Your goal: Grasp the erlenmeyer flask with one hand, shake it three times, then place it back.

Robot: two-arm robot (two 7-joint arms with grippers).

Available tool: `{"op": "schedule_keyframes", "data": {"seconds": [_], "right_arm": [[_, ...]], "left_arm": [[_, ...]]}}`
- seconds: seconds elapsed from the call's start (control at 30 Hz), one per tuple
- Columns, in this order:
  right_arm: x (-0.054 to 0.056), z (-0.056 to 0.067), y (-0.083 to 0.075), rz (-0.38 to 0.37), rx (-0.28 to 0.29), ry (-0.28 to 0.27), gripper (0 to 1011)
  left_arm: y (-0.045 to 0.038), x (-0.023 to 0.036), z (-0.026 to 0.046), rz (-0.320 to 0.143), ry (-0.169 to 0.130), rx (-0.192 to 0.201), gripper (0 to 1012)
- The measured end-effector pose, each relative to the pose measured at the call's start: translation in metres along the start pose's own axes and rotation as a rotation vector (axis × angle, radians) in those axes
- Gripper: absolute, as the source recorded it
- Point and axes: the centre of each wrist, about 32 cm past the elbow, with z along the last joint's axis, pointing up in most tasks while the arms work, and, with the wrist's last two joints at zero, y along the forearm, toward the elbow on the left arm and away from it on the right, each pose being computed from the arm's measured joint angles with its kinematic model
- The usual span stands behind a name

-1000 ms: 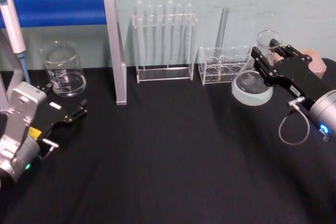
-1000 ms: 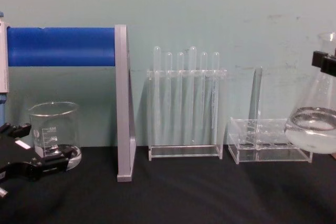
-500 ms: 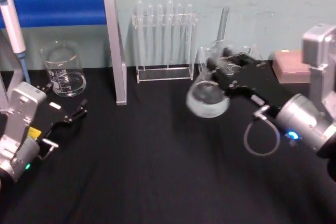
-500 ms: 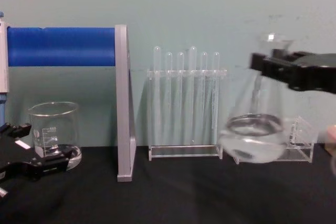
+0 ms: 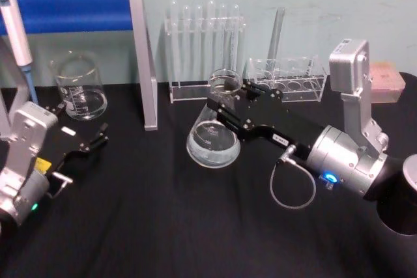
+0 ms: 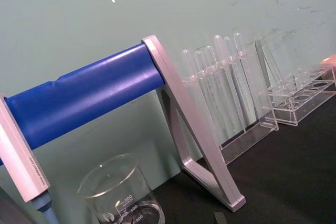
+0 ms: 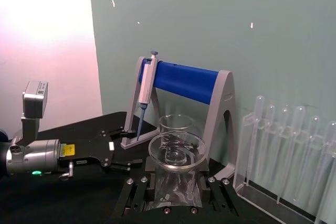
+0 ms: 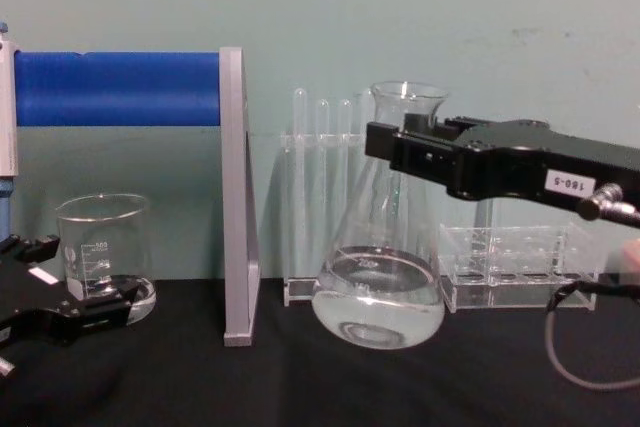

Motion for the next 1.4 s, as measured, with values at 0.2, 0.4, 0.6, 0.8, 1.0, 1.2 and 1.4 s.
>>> {"op": "schedule_keyframes", "data": {"seconds": [0.2,0.4,0.6,0.8,1.0,1.2,1.4], "right_arm": [[0.001,0.000,0.002,0.014,0.002,-0.002,452],[0.002,0.000,0.004,0.016,0.003,-0.005,452],[0.005,-0.001,0.005,0.015,0.004,-0.010,452],[0.010,-0.002,0.005,0.021,-0.002,-0.017,452],[0.018,-0.008,0.003,0.022,-0.024,-0.026,452],[0.024,-0.015,0.002,0.026,-0.055,-0.030,452],[0.027,-0.023,0.001,0.032,-0.082,-0.025,452]], "left_arm": [[0.0000,0.0000,0.0000,0.000,0.000,0.000,1001],[0.0000,0.0000,0.0000,0.000,0.000,0.000,1001],[0.0000,0.0000,0.0000,0.000,0.000,0.000,1001],[0.0000,0.0000,0.0000,0.000,0.000,0.000,1001],[0.0000,0.0000,0.0000,0.000,0.000,0.000,1001],[0.0000,0.0000,0.0000,0.000,0.000,0.000,1001],[0.0000,0.0000,0.0000,0.000,0.000,0.000,1001]]}}
